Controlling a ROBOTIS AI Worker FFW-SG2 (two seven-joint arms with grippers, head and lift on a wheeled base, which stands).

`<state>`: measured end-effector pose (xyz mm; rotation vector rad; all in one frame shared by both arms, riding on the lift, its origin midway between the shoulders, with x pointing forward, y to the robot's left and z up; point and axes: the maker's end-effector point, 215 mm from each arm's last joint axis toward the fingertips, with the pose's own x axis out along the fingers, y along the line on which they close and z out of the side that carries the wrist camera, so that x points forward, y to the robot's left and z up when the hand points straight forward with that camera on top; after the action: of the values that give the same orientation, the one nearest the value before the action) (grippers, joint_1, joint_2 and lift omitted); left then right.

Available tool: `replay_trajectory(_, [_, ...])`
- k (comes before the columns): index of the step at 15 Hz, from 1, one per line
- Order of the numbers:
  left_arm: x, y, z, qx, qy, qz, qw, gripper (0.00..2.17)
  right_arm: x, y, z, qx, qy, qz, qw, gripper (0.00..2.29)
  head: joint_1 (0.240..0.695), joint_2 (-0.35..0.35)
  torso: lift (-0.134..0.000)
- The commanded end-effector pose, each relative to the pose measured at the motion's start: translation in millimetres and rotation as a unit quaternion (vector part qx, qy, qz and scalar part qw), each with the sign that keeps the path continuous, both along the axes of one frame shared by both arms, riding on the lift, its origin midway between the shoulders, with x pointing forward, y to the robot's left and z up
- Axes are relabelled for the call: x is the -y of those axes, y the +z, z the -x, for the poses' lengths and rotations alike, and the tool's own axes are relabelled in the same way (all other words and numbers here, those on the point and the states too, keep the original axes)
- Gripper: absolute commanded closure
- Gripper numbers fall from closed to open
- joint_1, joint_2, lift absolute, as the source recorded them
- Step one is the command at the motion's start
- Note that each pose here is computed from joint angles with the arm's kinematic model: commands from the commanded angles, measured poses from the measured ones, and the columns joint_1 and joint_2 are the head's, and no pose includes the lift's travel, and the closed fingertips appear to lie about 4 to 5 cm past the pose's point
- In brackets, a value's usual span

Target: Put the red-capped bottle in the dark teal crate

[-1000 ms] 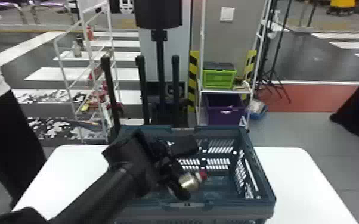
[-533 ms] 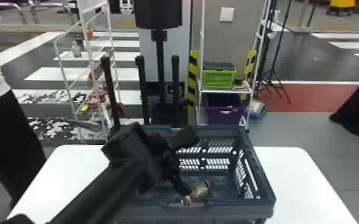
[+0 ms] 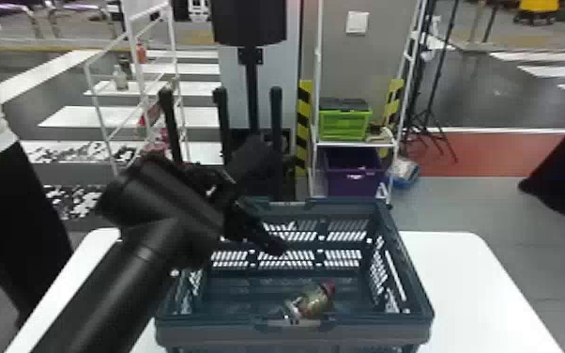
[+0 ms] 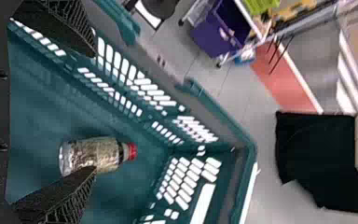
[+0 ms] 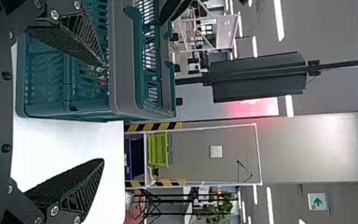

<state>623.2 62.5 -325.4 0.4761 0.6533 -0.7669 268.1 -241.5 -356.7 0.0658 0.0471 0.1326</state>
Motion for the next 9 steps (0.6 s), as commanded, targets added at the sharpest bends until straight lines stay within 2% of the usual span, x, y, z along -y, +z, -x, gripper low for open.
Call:
replay_trajectory(1, [-16,29,7,0.017,0.033,0.035,0.9987,0.02,0,-1,-1,-0.001,0.0,0.0,1.0,0.15,0.499,0.0,0.0])
replay_trajectory(4, [-43,48,20,0.049,0.074,0.077,0.9931,0.02,0,-3,0,-0.003,0.0,0.001,1.0,0.15,0.499,0.0,0.0])
replay_trajectory(6, [-69,53,37,0.07,0.111,0.101,0.9861,0.02,1,-3,1,-0.004,0.0,0.002,1.0,0.15,0.499,0.0,0.0])
replay_trajectory(8, [-97,47,61,0.085,0.153,0.114,0.978,0.02,1,-3,-1,-0.002,0.001,0.003,1.0,0.15,0.499,0.0,0.0])
replay_trajectory(9, [-119,35,75,0.089,0.184,0.105,0.9732,0.02,0,-4,-2,-0.003,0.003,0.004,1.0,0.15,0.499,0.0,0.0])
